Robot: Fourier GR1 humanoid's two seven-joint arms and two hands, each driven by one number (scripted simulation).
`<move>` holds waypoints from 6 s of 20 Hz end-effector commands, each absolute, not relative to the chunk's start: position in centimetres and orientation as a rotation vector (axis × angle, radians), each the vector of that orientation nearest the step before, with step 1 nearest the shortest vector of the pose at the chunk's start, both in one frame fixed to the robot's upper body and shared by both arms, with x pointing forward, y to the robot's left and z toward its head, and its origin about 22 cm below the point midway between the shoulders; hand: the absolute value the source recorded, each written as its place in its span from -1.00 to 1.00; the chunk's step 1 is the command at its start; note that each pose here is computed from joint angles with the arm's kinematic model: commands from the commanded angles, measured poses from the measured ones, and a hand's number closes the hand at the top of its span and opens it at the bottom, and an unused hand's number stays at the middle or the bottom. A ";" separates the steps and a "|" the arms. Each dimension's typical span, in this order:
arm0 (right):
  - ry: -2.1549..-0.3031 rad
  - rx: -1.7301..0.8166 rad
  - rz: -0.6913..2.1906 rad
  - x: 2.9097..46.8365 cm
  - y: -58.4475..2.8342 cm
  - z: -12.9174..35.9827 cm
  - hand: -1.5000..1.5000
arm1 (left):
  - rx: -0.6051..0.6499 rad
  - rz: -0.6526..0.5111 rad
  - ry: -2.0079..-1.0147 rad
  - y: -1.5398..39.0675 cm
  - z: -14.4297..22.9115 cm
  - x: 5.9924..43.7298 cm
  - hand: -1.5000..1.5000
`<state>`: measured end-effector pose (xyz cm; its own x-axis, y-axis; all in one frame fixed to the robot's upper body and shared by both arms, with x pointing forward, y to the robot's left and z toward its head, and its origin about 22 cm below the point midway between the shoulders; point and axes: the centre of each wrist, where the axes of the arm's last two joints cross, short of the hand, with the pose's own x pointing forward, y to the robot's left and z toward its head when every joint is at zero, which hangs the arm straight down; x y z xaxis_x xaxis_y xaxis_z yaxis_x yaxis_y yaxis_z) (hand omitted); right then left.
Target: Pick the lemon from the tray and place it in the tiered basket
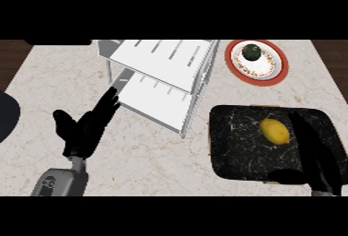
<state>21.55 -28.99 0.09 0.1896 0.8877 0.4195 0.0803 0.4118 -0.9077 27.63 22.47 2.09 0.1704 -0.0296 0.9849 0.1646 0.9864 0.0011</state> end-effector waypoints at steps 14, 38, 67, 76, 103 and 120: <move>-1.239 -0.973 0.688 26.1 -31.2 -3.7 -1.00 | -0.118 -0.137 -1.407 23.3 3.1 28.6 0.00; -1.388 -0.897 0.606 25.2 -25.8 -5.0 1.00 | -0.107 -0.143 -1.374 22.4 2.0 27.7 0.00; -1.311 -1.289 0.187 17.7 -9.3 12.9 1.00 | -0.091 -0.136 -1.359 23.1 2.0 28.0 0.00; -1.278 -1.368 0.166 20.0 -7.2 17.3 1.00 | -0.120 -0.177 -1.396 21.0 3.0 28.8 0.00; -1.349 -1.059 -0.167 37.3 -6.9 25.0 -1.00 | -0.185 -0.231 -1.424 20.0 3.5 29.9 0.00; -1.648 -1.086 -0.395 42.2 -2.6 25.0 -1.00 | -0.153 -0.220 -1.391 20.2 2.1 29.5 0.00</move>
<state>41.90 -3.50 24.03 0.0392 0.5731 0.8186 0.7384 0.5354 -0.4102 29.63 19.30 3.04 0.1424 -0.0617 0.9879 0.2659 0.9638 0.0219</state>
